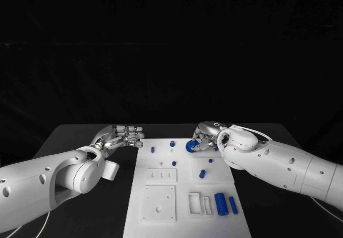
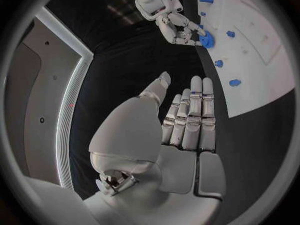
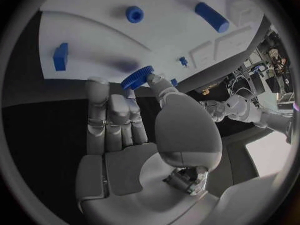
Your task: Assemble the parts on the task board
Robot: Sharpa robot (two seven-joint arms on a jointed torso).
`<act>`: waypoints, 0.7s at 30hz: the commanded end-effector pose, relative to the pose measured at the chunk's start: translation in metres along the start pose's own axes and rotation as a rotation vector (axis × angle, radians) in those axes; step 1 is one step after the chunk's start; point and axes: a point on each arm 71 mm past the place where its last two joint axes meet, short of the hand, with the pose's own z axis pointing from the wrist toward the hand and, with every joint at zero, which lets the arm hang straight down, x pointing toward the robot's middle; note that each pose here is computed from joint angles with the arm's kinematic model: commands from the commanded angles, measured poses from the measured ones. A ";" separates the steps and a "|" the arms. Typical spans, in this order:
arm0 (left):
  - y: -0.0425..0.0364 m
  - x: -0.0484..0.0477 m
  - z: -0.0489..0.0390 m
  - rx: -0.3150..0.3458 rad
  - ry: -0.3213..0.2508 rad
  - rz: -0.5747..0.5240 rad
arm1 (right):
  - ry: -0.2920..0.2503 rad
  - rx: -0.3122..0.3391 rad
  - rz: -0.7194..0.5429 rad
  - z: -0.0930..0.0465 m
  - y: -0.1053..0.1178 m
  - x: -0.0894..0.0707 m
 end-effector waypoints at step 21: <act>-0.0015 0.0023 -0.0004 0.009 0.011 -0.006 | -0.102 -0.046 -0.029 -0.001 0.035 -0.007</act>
